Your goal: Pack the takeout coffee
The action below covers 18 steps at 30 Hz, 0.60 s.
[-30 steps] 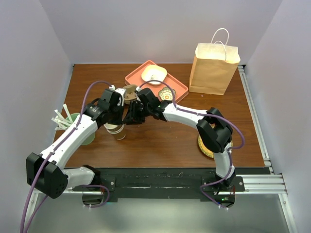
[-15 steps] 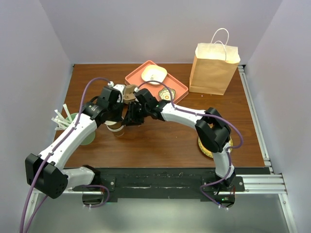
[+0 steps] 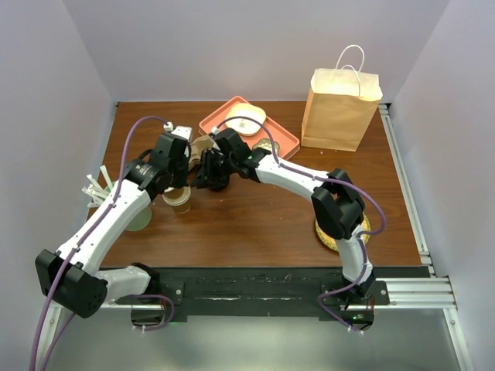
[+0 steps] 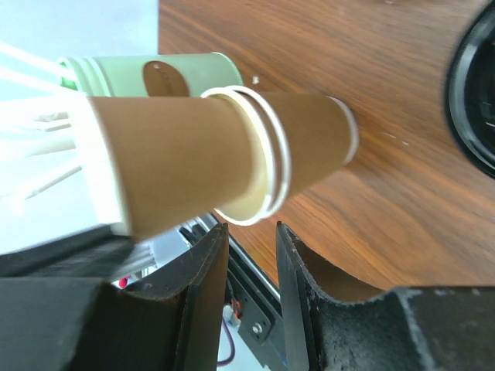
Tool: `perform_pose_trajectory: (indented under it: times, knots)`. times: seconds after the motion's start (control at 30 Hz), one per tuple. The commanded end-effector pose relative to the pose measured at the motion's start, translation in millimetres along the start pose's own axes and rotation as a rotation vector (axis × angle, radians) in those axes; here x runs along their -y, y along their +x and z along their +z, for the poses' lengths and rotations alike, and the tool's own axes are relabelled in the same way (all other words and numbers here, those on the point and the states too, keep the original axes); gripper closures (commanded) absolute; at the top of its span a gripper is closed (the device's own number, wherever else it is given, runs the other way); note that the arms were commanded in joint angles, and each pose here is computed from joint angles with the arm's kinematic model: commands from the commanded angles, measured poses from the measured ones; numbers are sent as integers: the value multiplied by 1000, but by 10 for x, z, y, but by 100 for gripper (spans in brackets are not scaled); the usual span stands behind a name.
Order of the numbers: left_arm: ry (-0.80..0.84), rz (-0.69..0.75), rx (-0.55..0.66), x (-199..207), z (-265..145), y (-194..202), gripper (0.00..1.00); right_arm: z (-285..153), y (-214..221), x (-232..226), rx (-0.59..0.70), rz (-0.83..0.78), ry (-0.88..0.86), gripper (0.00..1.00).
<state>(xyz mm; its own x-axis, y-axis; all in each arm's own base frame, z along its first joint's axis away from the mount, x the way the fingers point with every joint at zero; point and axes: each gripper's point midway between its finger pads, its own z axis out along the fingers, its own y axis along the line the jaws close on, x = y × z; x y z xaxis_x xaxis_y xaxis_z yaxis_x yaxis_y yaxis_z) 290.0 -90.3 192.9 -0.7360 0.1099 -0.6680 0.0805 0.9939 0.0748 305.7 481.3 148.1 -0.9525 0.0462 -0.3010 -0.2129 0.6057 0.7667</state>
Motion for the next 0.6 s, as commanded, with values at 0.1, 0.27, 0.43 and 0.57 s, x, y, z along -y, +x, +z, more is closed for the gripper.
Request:
perform_pose_trajectory:
  times: [0.1, 0.27, 0.43, 0.57]
  knots:
    - [-72, -34, 145, -169, -340, -532, 100, -671, -98, -164, 48, -48, 16, 64]
    - [-51, -13, 154, -132, -515, -778, 100, -1255, -182, 15, 154, -76, 142, 64]
    - [95, 25, 150, 369, -606, -820, 100, -2158, -361, 281, 369, -134, 354, 62]
    - [188, 103, 77, 976, -510, -549, 100, -2840, -293, 187, 472, -174, 399, 62]
